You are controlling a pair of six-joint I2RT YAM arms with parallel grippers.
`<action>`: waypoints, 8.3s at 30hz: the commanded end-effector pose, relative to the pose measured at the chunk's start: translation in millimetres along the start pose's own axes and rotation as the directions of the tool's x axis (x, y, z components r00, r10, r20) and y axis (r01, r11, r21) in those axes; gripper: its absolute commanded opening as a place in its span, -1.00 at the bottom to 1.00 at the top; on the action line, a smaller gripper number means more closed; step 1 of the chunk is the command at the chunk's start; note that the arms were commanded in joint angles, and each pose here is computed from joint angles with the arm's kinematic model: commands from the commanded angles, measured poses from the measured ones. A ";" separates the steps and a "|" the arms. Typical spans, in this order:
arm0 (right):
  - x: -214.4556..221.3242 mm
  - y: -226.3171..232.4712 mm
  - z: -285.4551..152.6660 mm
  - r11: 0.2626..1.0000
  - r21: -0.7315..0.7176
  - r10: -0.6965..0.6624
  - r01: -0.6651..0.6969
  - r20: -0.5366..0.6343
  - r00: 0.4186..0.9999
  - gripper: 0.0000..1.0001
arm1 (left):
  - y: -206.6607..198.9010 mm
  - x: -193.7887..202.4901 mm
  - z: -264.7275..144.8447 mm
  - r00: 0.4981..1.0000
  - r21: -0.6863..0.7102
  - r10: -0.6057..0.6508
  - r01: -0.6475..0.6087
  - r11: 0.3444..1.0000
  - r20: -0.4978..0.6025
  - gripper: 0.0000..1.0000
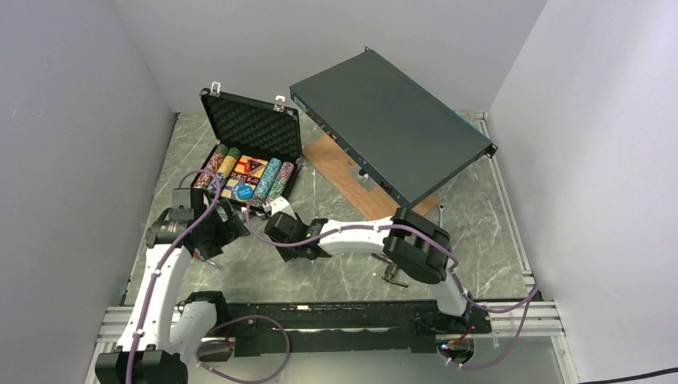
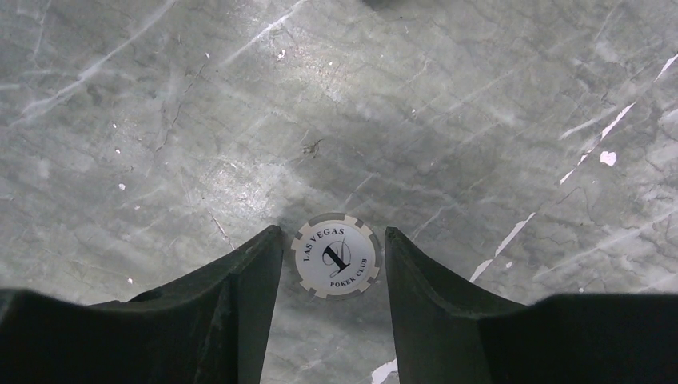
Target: Pack up texas hold em set
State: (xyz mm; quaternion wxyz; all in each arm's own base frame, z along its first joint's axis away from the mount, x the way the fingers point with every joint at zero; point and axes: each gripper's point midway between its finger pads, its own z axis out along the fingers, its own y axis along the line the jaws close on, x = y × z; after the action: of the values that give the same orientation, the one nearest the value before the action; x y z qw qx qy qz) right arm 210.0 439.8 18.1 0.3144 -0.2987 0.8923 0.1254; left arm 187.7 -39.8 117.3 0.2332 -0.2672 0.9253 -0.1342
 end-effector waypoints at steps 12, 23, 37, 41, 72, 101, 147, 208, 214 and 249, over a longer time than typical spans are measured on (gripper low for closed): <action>46.3 -14.5 -4.6 0.998 0.010 -0.057 0.059 -0.121 0.991 0.08 | -6.7 3.7 -5.1 1.000 0.043 0.006 -0.006 0.999 -0.008 0.89; 54.1 -9.0 -1.5 0.996 -0.006 -0.092 0.092 -0.148 0.985 0.01 | -5.5 10.9 -6.8 1.000 0.048 -0.018 0.019 0.999 -0.020 0.88; 69.3 -12.7 -5.2 0.996 0.005 -0.088 0.091 -0.172 0.981 0.01 | -4.9 14.4 -5.7 0.999 0.052 -0.027 0.029 0.998 -0.028 0.89; 68.1 -13.4 -3.8 0.995 0.014 -0.093 0.097 -0.165 0.982 -0.07 | -8.0 17.5 -3.8 0.999 0.072 -0.027 0.030 0.997 -0.047 0.88; 9.1 -36.3 -73.3 0.998 -0.015 -0.065 0.069 0.168 0.984 -0.23 | -65.5 65.5 25.5 0.935 0.475 0.071 0.110 0.873 -0.347 0.85; -32.5 -21.2 -153.5 0.962 -0.222 -0.057 0.157 0.403 0.914 -0.23 | -156.4 87.0 4.3 0.834 0.809 0.445 0.003 0.588 -0.327 0.17; -4.5 -60.7 -173.9 0.989 -0.150 0.042 0.017 0.380 0.924 0.58 | -95.9 5.7 26.3 0.970 0.367 -0.012 0.103 0.925 -0.242 -1.00; 8.9 -55.3 -188.8 0.975 -0.222 0.106 -0.022 0.373 0.922 0.56 | -70.9 -98.0 117.9 0.951 0.174 -0.266 0.292 0.940 -0.158 -0.21; 8.4 -48.5 -186.5 0.974 -0.227 0.085 -0.001 0.361 0.929 0.55 | -65.3 -102.6 104.9 0.972 0.173 -0.211 0.227 0.958 -0.108 -0.07; 11.4 -37.8 -180.8 0.975 -0.224 0.077 0.004 0.348 0.934 0.54 | -76.9 -100.7 131.9 0.962 0.232 -0.166 0.216 0.949 -0.215 -0.53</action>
State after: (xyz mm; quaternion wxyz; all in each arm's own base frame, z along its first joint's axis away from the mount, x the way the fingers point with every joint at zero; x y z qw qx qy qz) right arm 134.1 316.1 120.4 0.4065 -0.3100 0.8223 0.2499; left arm 355.5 -67.4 60.8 0.1351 -0.3232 0.8860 -0.3037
